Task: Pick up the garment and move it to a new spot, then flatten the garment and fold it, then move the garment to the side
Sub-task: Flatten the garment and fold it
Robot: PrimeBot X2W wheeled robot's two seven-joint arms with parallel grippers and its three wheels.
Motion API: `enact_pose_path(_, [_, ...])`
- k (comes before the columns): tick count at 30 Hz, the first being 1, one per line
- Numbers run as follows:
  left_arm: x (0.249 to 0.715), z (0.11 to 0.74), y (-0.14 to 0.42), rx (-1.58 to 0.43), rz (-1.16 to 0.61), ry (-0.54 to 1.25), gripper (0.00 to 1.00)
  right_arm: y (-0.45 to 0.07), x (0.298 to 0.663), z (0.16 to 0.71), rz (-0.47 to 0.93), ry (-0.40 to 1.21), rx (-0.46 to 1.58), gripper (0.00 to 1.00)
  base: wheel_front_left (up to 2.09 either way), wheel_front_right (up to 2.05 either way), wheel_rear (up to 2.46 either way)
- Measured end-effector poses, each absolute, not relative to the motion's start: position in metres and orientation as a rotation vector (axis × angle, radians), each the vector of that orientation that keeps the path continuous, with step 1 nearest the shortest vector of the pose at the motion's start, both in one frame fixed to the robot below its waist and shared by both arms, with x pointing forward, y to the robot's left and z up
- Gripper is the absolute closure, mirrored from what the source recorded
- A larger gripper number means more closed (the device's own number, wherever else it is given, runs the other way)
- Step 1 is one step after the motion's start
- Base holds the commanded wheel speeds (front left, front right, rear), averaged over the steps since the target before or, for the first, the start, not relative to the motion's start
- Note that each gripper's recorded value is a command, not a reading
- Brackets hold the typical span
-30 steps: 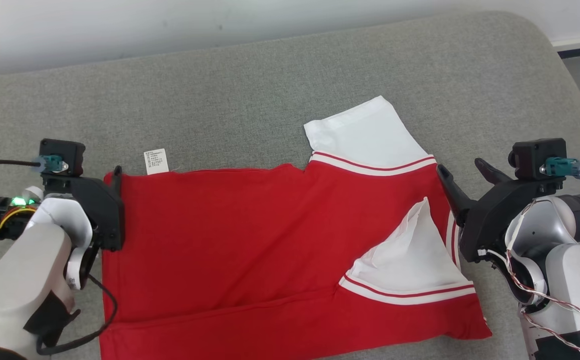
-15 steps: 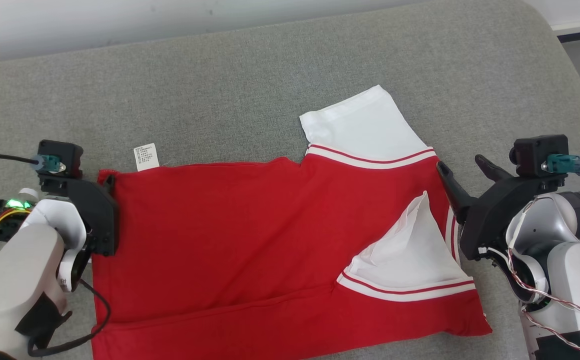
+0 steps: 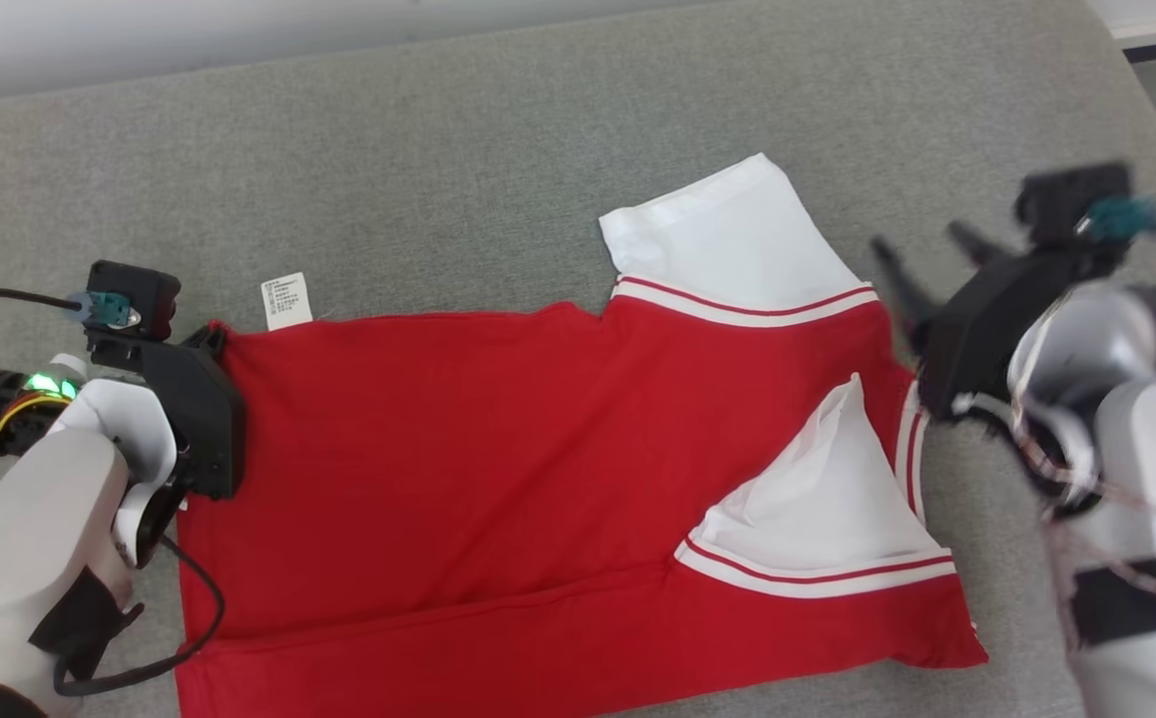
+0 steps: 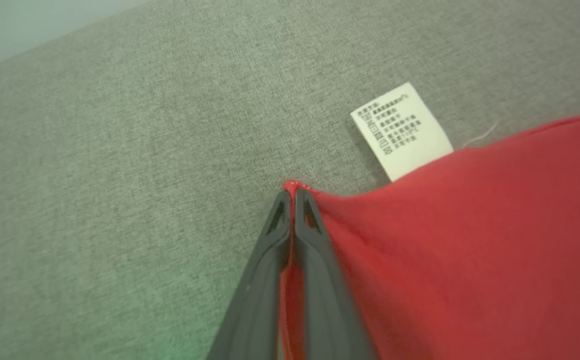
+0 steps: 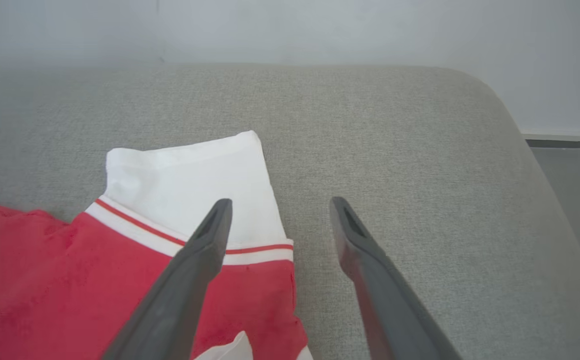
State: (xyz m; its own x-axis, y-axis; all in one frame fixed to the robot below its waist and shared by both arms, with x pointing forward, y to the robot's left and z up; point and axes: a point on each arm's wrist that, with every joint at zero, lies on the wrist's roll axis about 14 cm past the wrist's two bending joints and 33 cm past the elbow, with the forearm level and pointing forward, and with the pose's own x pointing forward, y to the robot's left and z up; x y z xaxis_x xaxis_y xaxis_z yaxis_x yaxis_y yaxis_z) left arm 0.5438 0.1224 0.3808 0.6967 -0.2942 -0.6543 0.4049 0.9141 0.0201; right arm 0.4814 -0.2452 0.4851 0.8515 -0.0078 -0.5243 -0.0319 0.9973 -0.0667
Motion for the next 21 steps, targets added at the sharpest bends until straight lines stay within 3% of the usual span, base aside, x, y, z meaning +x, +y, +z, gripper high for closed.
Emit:
enact_pose_path(11, [0.536, 0.39, 0.127, 0.139, -0.402, 0.666, 1.0, -0.272, 0.528, 0.481, -0.083, 0.625, -0.13, 0.0, 0.0, 0.0, 0.0])
enact_pose_path(21, [0.53, 0.392, 0.124, 0.112, -0.406, 0.642, 1.0, -0.237, 0.564, 0.441, -0.031, 0.661, -0.125, 0.0, 0.0, 0.0, 0.0])
